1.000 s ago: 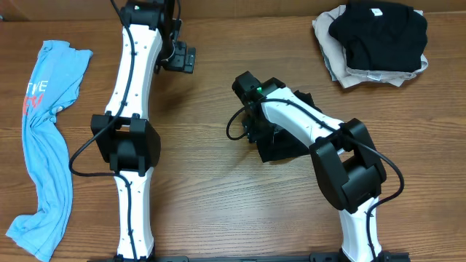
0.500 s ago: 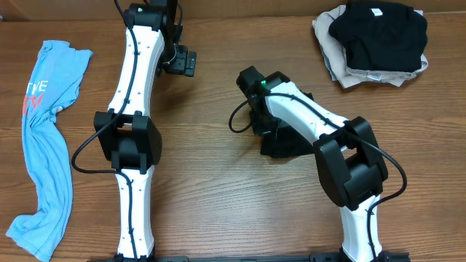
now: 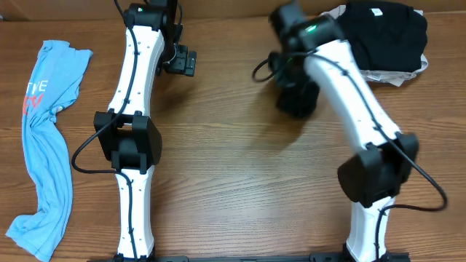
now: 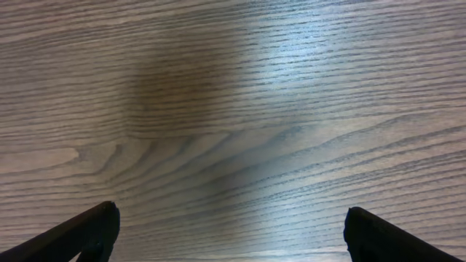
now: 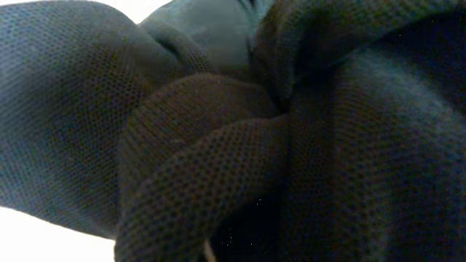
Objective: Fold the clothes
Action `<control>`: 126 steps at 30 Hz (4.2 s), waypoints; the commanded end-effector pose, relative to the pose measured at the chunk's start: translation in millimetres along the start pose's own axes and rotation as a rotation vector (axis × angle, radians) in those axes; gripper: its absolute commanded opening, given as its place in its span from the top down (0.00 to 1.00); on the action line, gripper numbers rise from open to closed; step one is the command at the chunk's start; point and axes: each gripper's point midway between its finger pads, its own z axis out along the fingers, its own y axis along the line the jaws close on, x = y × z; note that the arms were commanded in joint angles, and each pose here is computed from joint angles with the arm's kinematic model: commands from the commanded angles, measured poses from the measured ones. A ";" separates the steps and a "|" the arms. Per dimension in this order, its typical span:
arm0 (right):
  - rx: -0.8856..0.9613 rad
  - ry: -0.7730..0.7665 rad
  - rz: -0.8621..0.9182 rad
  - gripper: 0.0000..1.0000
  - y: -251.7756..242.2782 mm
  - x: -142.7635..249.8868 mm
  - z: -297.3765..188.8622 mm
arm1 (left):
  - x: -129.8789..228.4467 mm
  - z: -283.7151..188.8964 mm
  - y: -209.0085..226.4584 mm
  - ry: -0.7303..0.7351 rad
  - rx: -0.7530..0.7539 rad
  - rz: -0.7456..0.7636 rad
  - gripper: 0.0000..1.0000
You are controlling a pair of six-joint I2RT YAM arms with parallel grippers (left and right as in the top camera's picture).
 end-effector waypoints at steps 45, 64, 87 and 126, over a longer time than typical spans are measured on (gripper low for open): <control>0.262 -0.290 -0.093 0.96 -213.6 -140.5 73.1 | -19.4 -0.6 1.1 -0.076 0.002 -0.001 0.00; 0.004 -0.704 0.025 0.00 -164.5 -161.1 -133.4 | -24.7 -1.0 0.7 -0.097 0.003 -0.002 0.00; -0.149 -0.451 0.212 0.00 -212.0 -157.7 120.2 | -24.6 -1.0 0.7 -0.097 0.003 -0.002 0.00; -0.067 -1.035 0.234 0.00 -222.9 -39.8 -343.1 | -24.6 -1.0 0.6 -0.097 0.003 -0.002 0.00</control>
